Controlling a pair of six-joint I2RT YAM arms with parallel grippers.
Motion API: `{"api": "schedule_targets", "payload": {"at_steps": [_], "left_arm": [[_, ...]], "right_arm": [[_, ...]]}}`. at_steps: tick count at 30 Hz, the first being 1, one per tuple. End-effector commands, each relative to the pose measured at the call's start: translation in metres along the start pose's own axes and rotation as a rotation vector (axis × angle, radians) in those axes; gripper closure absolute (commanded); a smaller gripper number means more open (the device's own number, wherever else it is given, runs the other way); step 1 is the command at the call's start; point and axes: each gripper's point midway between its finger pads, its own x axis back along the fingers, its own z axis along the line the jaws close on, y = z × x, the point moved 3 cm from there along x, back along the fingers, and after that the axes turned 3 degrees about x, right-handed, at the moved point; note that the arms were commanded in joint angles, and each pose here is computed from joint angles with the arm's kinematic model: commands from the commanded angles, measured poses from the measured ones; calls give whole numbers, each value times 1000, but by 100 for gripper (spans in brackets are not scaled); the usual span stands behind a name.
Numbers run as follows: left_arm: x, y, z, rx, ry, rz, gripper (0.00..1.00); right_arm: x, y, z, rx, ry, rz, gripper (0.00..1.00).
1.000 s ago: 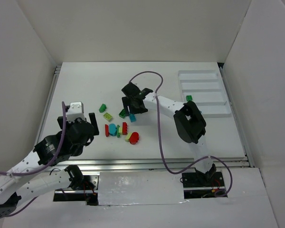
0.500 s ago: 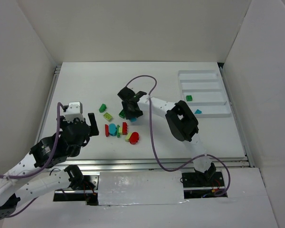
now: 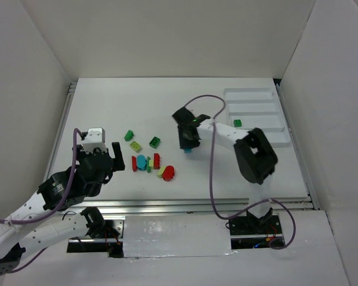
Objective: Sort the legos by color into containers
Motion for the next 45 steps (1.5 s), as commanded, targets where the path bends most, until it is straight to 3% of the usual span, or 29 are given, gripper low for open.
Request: {"api": "schedule_targets", "payload": {"at_steps": [1, 6, 10, 13, 19, 27, 28, 29, 32, 38, 41, 45], "left_arm": [[-2, 5, -5, -1, -17, -18, 1], [-4, 4, -6, -17, -8, -9, 0], [-4, 3, -6, -23, -10, -6, 0], [-4, 3, -5, -21, -12, -7, 0], [-3, 3, -7, -18, -28, -12, 0], [-4, 3, -6, -30, -20, -8, 1], [-4, 2, -6, -29, -20, -9, 0], [-4, 2, -6, -28, -23, -10, 1], [-4, 1, -7, -33, -30, -6, 1], [-5, 0, -9, -44, -35, 3, 1], [-5, 0, -9, -44, -38, 4, 0], [-4, 0, -8, -42, -38, 0, 1]], "right_arm": [[69, 56, -67, -283, 66, -229, 100], [75, 55, -189, -590, -118, -280, 100], [71, 48, -252, -853, -175, -302, 100], [72, 38, -292, -991, -280, -327, 100], [83, 25, -346, -1107, -479, -373, 97], [57, 0, -372, -1176, -466, -309, 88], [55, -1, -371, -1179, -458, -308, 84], [54, -3, -372, -1177, -456, -306, 72], [54, 2, -373, -1162, -443, -320, 58], [49, 12, -374, -1147, -410, -320, 57], [42, 11, -372, -1146, -396, -292, 43], [43, 8, -370, -1151, -391, -300, 34]]}}
